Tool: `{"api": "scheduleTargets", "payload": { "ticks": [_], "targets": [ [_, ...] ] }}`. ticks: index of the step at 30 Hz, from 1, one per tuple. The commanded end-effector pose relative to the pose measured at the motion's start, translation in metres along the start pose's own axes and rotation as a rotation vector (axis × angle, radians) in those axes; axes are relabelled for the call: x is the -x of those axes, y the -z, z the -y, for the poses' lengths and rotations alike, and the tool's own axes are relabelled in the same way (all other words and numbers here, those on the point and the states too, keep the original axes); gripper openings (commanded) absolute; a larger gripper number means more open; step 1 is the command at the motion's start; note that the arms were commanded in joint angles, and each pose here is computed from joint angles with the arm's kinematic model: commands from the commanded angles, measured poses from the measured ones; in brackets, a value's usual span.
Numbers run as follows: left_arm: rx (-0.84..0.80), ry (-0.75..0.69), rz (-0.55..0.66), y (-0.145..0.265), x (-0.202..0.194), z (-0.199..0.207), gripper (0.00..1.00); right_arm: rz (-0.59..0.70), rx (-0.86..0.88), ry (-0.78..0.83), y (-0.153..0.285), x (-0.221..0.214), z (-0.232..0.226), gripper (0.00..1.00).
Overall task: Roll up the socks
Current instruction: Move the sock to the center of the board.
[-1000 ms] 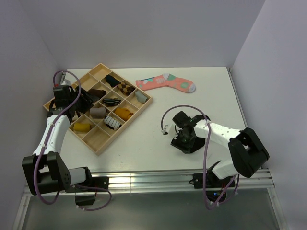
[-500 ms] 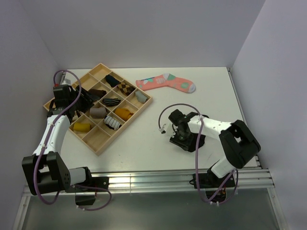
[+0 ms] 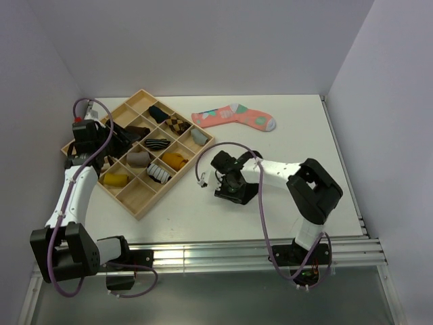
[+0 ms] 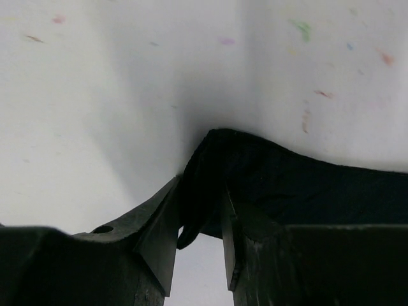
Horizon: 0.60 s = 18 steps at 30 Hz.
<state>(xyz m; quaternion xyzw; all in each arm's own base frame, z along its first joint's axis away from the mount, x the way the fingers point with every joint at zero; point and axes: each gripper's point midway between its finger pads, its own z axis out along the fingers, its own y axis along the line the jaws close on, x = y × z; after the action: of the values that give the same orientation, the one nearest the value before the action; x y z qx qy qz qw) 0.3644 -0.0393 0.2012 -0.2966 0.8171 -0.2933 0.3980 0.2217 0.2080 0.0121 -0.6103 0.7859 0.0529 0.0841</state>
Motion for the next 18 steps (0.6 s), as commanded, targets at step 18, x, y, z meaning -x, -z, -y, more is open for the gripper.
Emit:
{"api": "scheduleTargets", "payload": {
  "ticks": [18],
  "targets": [
    [-0.113, -0.059, -0.022, -0.003, -0.035, 0.030, 0.56, 0.120, -0.031, -0.015, 0.041, 0.013, -0.020, 0.68]
  ]
}}
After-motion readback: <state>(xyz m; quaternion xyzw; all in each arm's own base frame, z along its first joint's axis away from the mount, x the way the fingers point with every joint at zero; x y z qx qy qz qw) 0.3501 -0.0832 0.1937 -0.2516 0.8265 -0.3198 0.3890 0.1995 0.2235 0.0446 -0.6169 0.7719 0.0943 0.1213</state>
